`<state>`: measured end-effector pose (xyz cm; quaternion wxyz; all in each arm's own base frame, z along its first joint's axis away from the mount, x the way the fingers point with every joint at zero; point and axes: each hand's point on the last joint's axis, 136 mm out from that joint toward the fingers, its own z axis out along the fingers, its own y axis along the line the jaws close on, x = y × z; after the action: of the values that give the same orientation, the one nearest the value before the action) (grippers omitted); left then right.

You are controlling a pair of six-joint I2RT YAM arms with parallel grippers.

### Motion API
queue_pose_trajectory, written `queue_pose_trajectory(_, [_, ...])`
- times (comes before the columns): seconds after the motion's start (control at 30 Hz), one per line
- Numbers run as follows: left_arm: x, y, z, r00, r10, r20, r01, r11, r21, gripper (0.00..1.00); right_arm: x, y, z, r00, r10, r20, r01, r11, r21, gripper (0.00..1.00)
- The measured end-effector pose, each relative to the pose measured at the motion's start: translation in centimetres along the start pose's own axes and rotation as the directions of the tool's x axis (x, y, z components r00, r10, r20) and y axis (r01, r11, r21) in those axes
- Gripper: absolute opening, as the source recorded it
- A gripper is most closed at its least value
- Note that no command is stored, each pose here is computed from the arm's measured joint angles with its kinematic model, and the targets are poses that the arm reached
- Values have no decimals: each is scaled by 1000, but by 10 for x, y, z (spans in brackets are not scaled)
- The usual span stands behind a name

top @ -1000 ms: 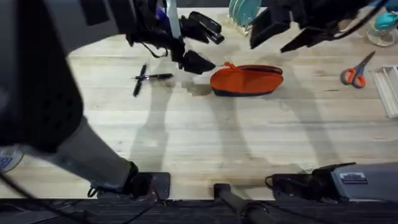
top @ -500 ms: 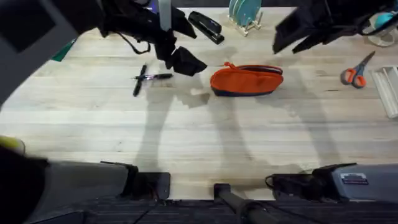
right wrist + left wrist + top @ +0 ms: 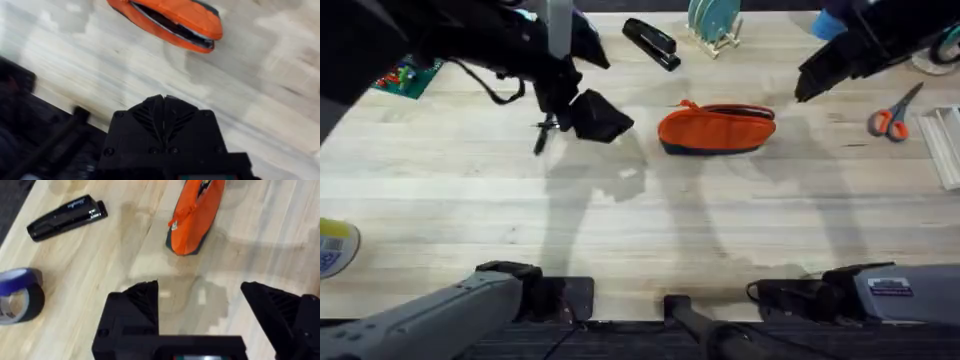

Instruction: Unzip the bag, pick up the pens from the table one at a time and place them inside, then zip the bag closed.

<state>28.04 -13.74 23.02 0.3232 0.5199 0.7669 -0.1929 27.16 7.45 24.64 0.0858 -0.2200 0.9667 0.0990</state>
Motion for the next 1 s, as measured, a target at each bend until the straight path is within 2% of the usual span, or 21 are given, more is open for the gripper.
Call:
queue_pose_trajectory(0.17, [4, -9, -8, 999, -21, -25, 21, 1000, -3, 994, -8, -6, -18, 993, -112, 42, 110, 992, 62, 30])
queue_pose_trajectory(0.33, [6, -10, -9, 999, -28, -31, 28, 1000, -5, 994, -17, -13, -35, 973, -219, 72, 208, 969, 136, 30])
queue_pose_trajectory(0.63, [6, -10, -9, 999, -30, -32, 30, 1000, -6, 994, -12, -30, -41, 888, -458, -37, 453, 860, 234, 29])
queue_pose_trajectory(1.0, [2, -4, -9, 1000, -12, -18, 12, 1000, -27, 994, -20, -30, -41, 769, -637, -58, 630, 739, 240, 30])
